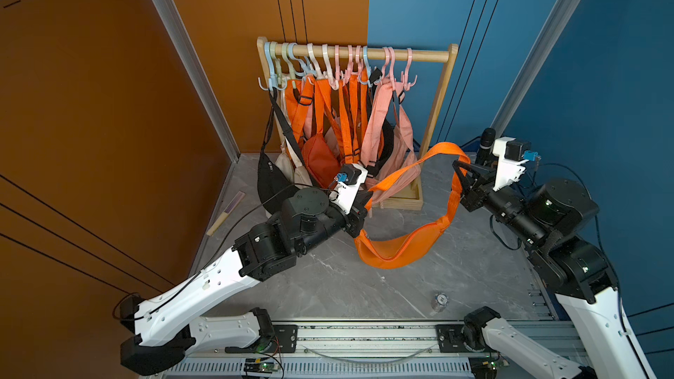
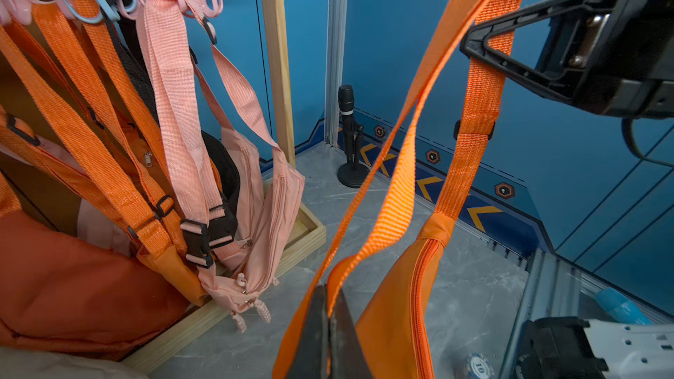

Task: Take the bag off the hook
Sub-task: Place the bag at the center of the board.

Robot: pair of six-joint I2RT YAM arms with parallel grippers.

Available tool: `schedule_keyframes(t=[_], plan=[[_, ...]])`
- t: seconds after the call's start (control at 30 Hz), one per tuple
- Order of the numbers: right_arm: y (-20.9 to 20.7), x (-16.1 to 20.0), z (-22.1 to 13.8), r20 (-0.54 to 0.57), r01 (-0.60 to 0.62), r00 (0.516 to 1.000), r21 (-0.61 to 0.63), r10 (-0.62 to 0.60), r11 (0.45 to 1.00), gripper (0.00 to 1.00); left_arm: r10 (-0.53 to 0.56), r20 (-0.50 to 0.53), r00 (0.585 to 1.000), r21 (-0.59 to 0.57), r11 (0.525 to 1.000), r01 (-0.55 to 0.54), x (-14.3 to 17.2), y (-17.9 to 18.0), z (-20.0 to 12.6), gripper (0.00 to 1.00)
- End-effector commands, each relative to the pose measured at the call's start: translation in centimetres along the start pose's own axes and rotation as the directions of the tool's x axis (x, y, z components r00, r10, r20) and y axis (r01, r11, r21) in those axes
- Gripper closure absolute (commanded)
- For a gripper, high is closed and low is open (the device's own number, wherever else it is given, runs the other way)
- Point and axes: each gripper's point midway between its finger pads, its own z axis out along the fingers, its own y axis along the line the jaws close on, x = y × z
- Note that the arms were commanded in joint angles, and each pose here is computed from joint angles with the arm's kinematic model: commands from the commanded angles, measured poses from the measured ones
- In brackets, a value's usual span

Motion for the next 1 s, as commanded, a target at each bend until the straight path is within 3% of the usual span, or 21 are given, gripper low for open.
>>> schedule_keyframes(t=[0.0, 0.23, 0.47, 0.7, 0.83, 0.97], plan=[[0.2, 3.0, -1.0, -0.068, -0.007, 0.998, -0.006, 0.006, 1.000, 1.00, 0.042, -0.012, 0.999, -0.061, 0.997, -0.042, 1.1, 0.1, -1.3, 1.00], [0.5, 6.0, -3.1, -0.088, -0.035, 0.996, -0.026, 0.032, 0.999, 1.00, 0.071, -0.016, 0.997, -0.061, 0.996, -0.072, 3.2, -1.7, -4.3, 1.00], [-0.8, 10.0, -3.8, -0.151, -0.041, 0.988, 0.027, 0.045, 0.999, 1.00, 0.107, -0.122, 0.987, -0.101, 0.988, -0.119, 8.4, -1.7, -4.8, 1.00], [-4.2, 14.4, -2.8, -0.179, -0.072, 0.978, 0.194, 0.108, 0.978, 1.00, 0.037, -0.206, 0.978, -0.114, 0.992, -0.062, 14.4, -1.3, -1.8, 1.00], [-6.9, 16.4, -1.9, -0.184, -0.058, 0.975, 0.328, 0.124, 0.943, 1.00, -0.019, -0.246, 0.969, -0.138, 0.990, -0.015, 16.3, 0.1, 0.6, 1.00], [-8.1, 18.1, 0.2, -0.226, -0.034, 0.965, 0.383, 0.129, 0.923, 1.00, -0.084, -0.253, 0.964, -0.166, 0.985, 0.042, 17.2, 1.9, 3.0, 1.00]])
